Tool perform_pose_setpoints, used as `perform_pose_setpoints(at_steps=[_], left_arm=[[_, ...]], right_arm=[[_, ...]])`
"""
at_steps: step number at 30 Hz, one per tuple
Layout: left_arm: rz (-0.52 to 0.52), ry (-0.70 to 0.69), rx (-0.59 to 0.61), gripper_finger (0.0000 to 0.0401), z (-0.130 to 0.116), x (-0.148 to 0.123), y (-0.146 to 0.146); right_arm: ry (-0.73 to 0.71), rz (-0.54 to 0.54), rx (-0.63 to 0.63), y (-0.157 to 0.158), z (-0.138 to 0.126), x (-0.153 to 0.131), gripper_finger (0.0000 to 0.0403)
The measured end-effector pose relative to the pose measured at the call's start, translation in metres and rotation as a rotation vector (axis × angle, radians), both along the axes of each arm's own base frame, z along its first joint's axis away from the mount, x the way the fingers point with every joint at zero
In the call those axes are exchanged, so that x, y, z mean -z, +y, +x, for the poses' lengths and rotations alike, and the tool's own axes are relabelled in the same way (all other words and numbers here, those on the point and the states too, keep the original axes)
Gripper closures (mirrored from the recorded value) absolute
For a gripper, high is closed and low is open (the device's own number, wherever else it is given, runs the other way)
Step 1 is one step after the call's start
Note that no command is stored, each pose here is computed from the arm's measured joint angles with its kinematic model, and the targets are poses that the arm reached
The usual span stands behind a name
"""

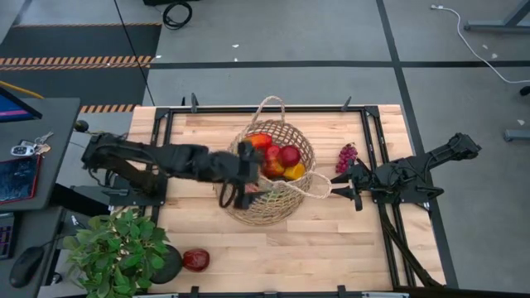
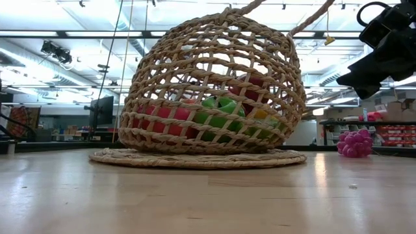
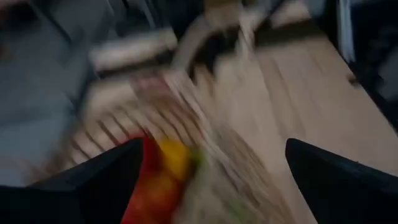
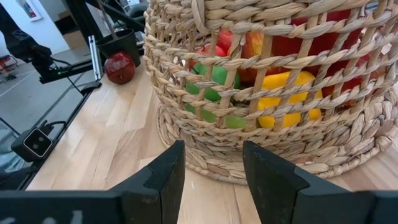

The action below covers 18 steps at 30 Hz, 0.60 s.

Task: Build produce basket
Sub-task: Put the red apple into the basket

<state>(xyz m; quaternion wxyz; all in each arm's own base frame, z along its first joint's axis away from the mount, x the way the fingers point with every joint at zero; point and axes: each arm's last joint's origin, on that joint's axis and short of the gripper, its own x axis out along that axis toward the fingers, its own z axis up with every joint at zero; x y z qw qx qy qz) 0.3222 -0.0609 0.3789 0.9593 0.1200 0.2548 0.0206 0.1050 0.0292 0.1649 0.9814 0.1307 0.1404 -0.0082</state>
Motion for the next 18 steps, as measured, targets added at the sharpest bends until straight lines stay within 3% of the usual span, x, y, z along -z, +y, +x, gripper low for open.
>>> perform_pose_setpoints(at_steps=[5,11,18], left_arm=[[-0.205,0.249,-0.019,0.0001,-0.021,0.019,-0.018],[-0.454,0.308,-0.008,0.0001,-0.034,0.020,-0.057],[-0.532,0.634,-0.305,0.0001,-0.046,0.059,-0.076]], right_arm=[[-0.003,0.001,-0.001,0.000,0.000,0.000,0.0236],[-0.018,0.007,0.000,0.000,0.000,-0.002,0.0236],[-0.028,0.010,-0.001,0.000,0.001,-0.003,0.0236]])
